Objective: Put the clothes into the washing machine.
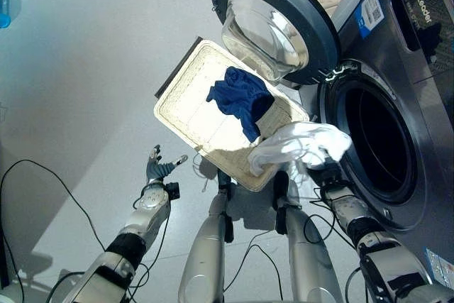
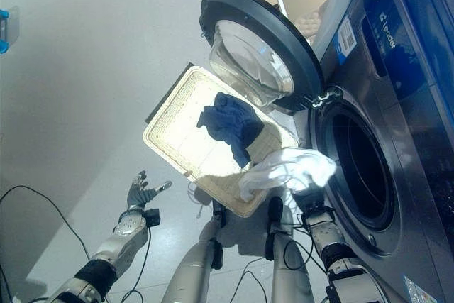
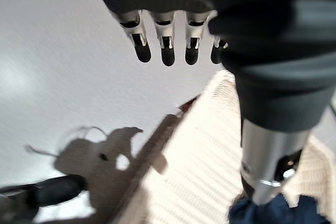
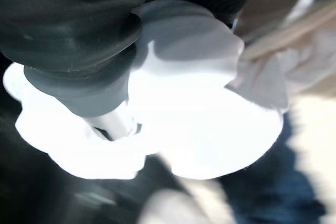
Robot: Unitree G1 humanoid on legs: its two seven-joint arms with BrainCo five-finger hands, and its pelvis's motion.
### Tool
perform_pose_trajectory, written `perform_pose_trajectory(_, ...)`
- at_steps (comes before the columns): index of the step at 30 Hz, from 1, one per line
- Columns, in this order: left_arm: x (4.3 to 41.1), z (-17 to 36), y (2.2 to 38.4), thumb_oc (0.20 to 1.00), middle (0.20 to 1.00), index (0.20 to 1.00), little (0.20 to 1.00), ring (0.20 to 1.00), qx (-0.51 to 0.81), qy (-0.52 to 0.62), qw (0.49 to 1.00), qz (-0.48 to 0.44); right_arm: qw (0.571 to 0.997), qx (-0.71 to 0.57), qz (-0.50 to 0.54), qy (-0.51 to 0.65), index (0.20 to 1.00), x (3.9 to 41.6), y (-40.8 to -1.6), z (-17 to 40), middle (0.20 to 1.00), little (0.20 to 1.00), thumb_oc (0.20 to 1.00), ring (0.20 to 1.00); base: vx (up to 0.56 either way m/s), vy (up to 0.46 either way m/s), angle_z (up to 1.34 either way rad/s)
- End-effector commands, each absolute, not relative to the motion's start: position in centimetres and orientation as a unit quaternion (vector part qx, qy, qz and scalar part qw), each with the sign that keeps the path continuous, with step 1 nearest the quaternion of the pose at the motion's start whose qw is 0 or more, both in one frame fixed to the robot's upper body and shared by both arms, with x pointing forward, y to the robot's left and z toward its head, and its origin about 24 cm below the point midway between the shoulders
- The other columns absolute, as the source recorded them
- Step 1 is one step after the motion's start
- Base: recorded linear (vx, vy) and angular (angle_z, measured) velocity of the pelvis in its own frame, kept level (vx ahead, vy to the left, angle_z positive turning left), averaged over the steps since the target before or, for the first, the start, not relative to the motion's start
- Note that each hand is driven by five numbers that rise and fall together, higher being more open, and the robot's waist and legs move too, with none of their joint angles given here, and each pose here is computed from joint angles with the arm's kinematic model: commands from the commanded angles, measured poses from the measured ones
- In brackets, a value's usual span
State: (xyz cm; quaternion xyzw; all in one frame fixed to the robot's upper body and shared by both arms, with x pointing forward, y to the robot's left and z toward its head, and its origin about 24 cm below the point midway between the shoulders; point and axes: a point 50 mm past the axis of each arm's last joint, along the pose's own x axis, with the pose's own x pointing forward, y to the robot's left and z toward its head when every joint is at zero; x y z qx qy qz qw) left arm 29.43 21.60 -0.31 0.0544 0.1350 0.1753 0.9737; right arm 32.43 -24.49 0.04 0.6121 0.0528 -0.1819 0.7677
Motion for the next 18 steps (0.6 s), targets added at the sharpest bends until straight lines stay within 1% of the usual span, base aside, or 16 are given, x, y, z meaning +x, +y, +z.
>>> perform_pose_trajectory(1, 28.8, 0.1, 22.7, 1.000, 1.000, 1.000, 1.000, 1.000, 0.052, 0.100, 0.976, 0.187, 0.655, 0.690, -0.281, -0.123, 0.200, 32.0, -29.3, 3.6, 0.200, 0.200, 0.200, 0.200, 0.01, -0.087, -0.09)
perform_pose_trajectory(3, 28.1, -0.2, 23.4, 1.000, 1.000, 1.000, 1.000, 1.000, 0.052, 0.102, 0.976, 0.187, 0.584, 0.694, -0.355, -0.227, 0.200, 30.5, -32.6, 5.7, 0.200, 0.200, 0.200, 0.200, 0.01, -0.091, -0.13)
perform_pose_trajectory(4, 28.2, 0.0, 23.4, 1.000, 1.000, 1.000, 1.000, 1.000, 0.053, 0.100, 0.976, 0.187, 0.576, 0.692, -0.367, -0.236, 0.200, 30.3, -32.9, 5.8, 0.200, 0.200, 0.200, 0.200, 0.02, -0.063, -0.18)
perform_pose_trajectory(5, 27.9, -0.1, 23.8, 1.000, 1.000, 1.000, 1.000, 1.000, 0.051, 0.103, 0.976, 0.186, 0.532, 0.676, -0.412, -0.300, 0.200, 28.7, -34.9, 7.0, 0.200, 0.200, 0.200, 0.200, 0.02, -0.037, -0.21)
perform_pose_trajectory(6, 27.9, -0.2, 23.8, 1.000, 1.000, 1.000, 1.000, 1.000, 0.051, 0.103, 0.976, 0.185, 0.506, 0.662, -0.438, -0.337, 0.200, 27.7, -35.8, 7.5, 0.200, 0.200, 0.200, 0.200, 0.05, -0.057, -0.18)
perform_pose_trajectory(7, 27.8, 0.0, 24.0, 1.000, 1.000, 1.000, 1.000, 1.000, 0.052, 0.103, 0.976, 0.183, 0.465, 0.623, -0.497, -0.386, 0.200, 25.7, -37.2, 8.2, 0.200, 0.200, 0.200, 0.200, 0.03, -0.084, -0.17)
perform_pose_trajectory(8, 28.0, 0.5, 24.1, 1.000, 1.000, 1.000, 1.000, 1.000, 0.051, 0.103, 0.977, 0.179, 0.428, 0.539, -0.555, -0.468, 0.200, 22.7, -38.6, 12.5, 0.200, 0.200, 0.200, 0.200, 0.05, -0.082, -0.14)
perform_pose_trajectory(9, 28.0, 0.6, 24.0, 1.000, 1.000, 1.000, 1.000, 1.000, 0.051, 0.105, 0.977, 0.177, 0.420, 0.522, -0.563, -0.484, 0.200, 22.1, -38.8, 13.8, 0.200, 0.200, 0.200, 0.200, 0.02, -0.078, -0.17)
perform_pose_trajectory(10, 28.2, 0.9, 23.9, 1.000, 1.000, 1.000, 1.000, 1.000, 0.049, 0.103, 0.978, 0.173, 0.404, 0.504, -0.578, -0.499, 0.407, 21.3, -38.9, 15.5, 0.407, 0.407, 0.407, 0.407, 0.01, -0.045, -0.14)
perform_pose_trajectory(11, 28.3, 1.0, 23.8, 1.000, 1.000, 1.000, 1.000, 1.000, 0.048, 0.102, 0.979, 0.170, 0.386, 0.499, -0.596, -0.498, 0.671, 20.9, -38.7, 16.6, 0.671, 0.671, 0.671, 0.671, -0.02, -0.046, -0.14)
perform_pose_trajectory(12, 28.4, 1.1, 23.7, 1.000, 1.000, 1.000, 1.000, 1.000, 0.048, 0.103, 0.979, 0.168, 0.379, 0.501, -0.598, -0.497, 1.000, 20.9, -38.4, 17.0, 1.000, 1.000, 1.000, 1.000, 0.00, -0.035, -0.14)
perform_pose_trajectory(13, 28.5, 1.0, 23.6, 1.000, 1.000, 1.000, 1.000, 1.000, 0.048, 0.104, 0.979, 0.166, 0.369, 0.505, -0.602, -0.496, 1.000, 20.8, -38.1, 17.1, 1.000, 1.000, 1.000, 1.000, 0.02, -0.061, -0.20)
perform_pose_trajectory(14, 28.7, 0.8, 23.3, 1.000, 1.000, 1.000, 1.000, 1.000, 0.047, 0.109, 0.980, 0.158, 0.357, 0.543, -0.601, -0.465, 1.000, 21.3, -37.7, 15.8, 1.000, 1.000, 1.000, 1.000, 0.02, -0.061, -0.21)
perform_pose_trajectory(15, 28.9, 0.8, 23.1, 1.000, 1.000, 1.000, 1.000, 1.000, 0.045, 0.109, 0.981, 0.155, 0.379, 0.576, -0.571, -0.446, 1.000, 22.1, -38.2, 14.6, 1.000, 1.000, 1.000, 1.000, 0.02, -0.054, -0.13)
perform_pose_trajectory(16, 29.0, 0.8, 22.9, 1.000, 1.000, 1.000, 1.000, 1.000, 0.044, 0.110, 0.982, 0.150, 0.387, 0.596, -0.554, -0.433, 1.000, 22.7, -38.1, 14.2, 1.000, 1.000, 1.000, 1.000, 0.00, 0.000, 0.00)
perform_pose_trajectory(18, 28.8, 0.3, 22.3, 1.000, 1.000, 1.000, 1.000, 1.000, 0.043, 0.118, 0.983, 0.137, 0.417, 0.696, -0.445, -0.379, 1.000, 25.9, -37.6, 11.0, 1.000, 1.000, 1.000, 1.000, 0.03, -0.016, 0.09)
